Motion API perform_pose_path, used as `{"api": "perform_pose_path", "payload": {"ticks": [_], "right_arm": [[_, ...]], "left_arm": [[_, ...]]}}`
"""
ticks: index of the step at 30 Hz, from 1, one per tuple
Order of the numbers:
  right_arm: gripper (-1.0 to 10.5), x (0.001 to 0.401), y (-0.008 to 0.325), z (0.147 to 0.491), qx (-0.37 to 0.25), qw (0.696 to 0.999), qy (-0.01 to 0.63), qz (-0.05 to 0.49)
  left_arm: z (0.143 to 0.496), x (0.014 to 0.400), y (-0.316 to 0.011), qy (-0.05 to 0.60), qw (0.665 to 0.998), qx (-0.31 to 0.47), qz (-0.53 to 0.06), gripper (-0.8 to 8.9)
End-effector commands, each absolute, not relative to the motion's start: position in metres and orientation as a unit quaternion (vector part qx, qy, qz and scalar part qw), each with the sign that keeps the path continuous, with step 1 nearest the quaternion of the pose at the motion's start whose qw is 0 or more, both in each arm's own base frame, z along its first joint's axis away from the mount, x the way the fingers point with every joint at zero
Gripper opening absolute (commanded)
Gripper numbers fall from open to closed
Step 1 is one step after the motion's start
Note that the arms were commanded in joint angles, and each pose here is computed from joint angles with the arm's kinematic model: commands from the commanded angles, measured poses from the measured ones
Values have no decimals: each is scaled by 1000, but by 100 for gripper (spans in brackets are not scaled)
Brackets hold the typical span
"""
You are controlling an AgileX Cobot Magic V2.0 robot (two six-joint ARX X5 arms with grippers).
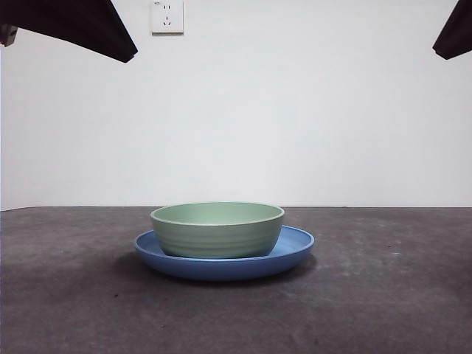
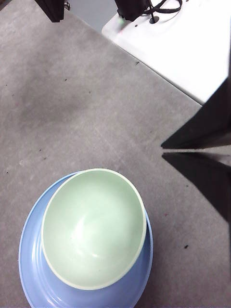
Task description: Place the green bowl on the blue plate
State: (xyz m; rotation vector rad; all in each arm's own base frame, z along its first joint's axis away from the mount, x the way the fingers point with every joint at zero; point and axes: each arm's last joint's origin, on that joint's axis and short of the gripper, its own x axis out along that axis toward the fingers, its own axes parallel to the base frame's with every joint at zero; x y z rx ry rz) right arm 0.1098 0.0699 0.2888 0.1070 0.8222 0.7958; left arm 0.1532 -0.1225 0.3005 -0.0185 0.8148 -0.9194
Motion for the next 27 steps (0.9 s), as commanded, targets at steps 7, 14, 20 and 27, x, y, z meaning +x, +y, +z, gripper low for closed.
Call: {"api": "perform_pose_path", "payload": {"ticks": [7,14,20,27], "right_arm": [[8,111,72,290,46,840,383,381],[8,111,72,290,46,840,383,381],[8,111,72,290,46,840,383,381],[8,111,72,290,46,840,383,381]], "left_arm": [[304,154,-125,374,817,-9,-438,8],[304,154,-125,374,817,-9,-438,8],[311,150,-117,336,832,20,-441,8],[347,143,-71,120,941,8,-315,8]]}}
